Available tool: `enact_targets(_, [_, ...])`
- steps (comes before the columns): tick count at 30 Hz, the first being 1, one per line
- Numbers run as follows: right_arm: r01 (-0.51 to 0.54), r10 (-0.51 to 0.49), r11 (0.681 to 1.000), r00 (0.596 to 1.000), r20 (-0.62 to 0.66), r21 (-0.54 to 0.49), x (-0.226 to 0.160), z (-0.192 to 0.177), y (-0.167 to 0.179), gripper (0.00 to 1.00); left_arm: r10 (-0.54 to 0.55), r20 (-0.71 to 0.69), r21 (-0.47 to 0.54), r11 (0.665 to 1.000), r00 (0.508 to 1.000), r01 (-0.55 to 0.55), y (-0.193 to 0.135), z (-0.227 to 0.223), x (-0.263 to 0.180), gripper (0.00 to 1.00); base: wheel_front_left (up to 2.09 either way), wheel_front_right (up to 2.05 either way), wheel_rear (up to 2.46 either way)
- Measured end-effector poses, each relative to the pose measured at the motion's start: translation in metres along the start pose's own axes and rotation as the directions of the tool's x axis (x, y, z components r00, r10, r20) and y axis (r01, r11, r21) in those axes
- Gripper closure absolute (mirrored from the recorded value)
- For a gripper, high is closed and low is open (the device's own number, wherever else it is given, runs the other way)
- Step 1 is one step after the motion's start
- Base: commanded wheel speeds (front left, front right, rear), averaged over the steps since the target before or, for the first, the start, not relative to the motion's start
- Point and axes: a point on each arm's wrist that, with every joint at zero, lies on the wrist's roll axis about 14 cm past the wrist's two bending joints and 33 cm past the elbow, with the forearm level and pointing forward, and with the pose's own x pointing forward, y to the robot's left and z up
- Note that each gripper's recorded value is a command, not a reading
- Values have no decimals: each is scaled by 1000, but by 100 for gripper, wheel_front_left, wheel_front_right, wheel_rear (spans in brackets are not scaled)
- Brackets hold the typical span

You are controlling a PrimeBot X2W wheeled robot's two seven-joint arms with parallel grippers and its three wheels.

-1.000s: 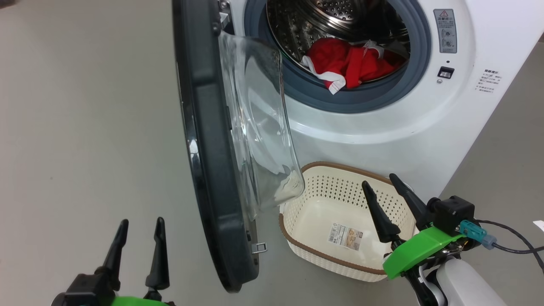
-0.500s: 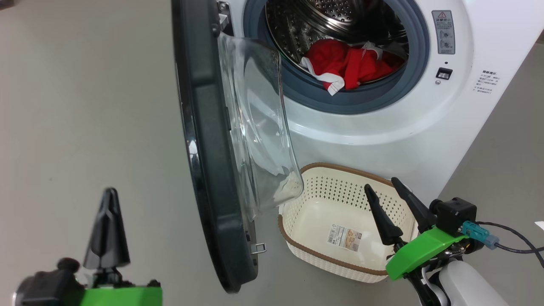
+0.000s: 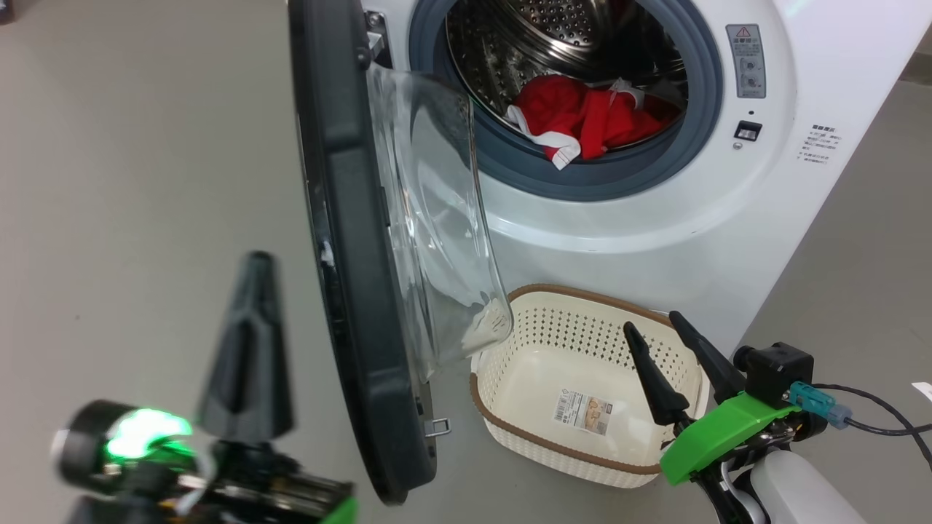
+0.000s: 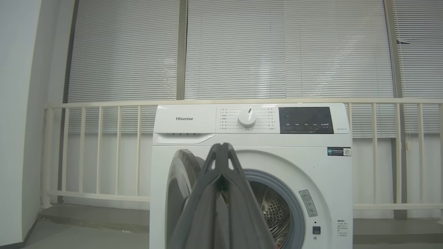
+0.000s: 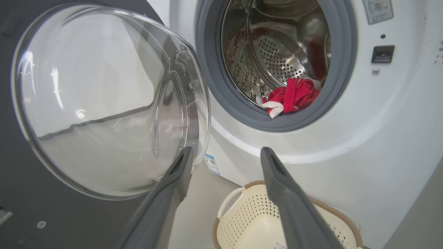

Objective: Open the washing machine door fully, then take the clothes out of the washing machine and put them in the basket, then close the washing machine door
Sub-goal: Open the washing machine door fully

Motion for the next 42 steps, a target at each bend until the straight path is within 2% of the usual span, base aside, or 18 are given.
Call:
enact_targets(6, [10, -10, 1000, 1000, -5, 9, -2, -2, -4, 0, -173, -139, -159, 976, 975, 151, -59, -30, -8, 100, 0, 0, 0])
enact_targets(8, [18, -18, 1000, 1000, -9, 19, -2, -4, -6, 0, -209, -217, -244, 958, 954, 155, -73, -49, -16, 100, 0, 0, 0])
enact_targets(14, [34, -34, 999, 999, -16, 25, -4, -7, -12, 0, -255, -430, -344, 933, 866, 104, -90, -106, -42, 100, 0, 0, 0])
enact_targets(21, [48, -47, 998, 999, -15, 31, -7, -7, -17, 0, -225, -555, -343, 939, 801, 26, -82, -142, -63, 100, 0, 0, 0])
enact_targets(33, [38, -36, 998, 998, -44, 47, -1, -17, -17, 0, -101, -569, -255, 965, 816, -59, -45, -146, -64, 100, 0, 0, 0])
enact_targets(42, [25, -18, 996, 997, -76, 89, 9, -30, -16, 0, 97, -578, -110, 975, 810, -195, 11, -144, -70, 100, 0, 0, 0])
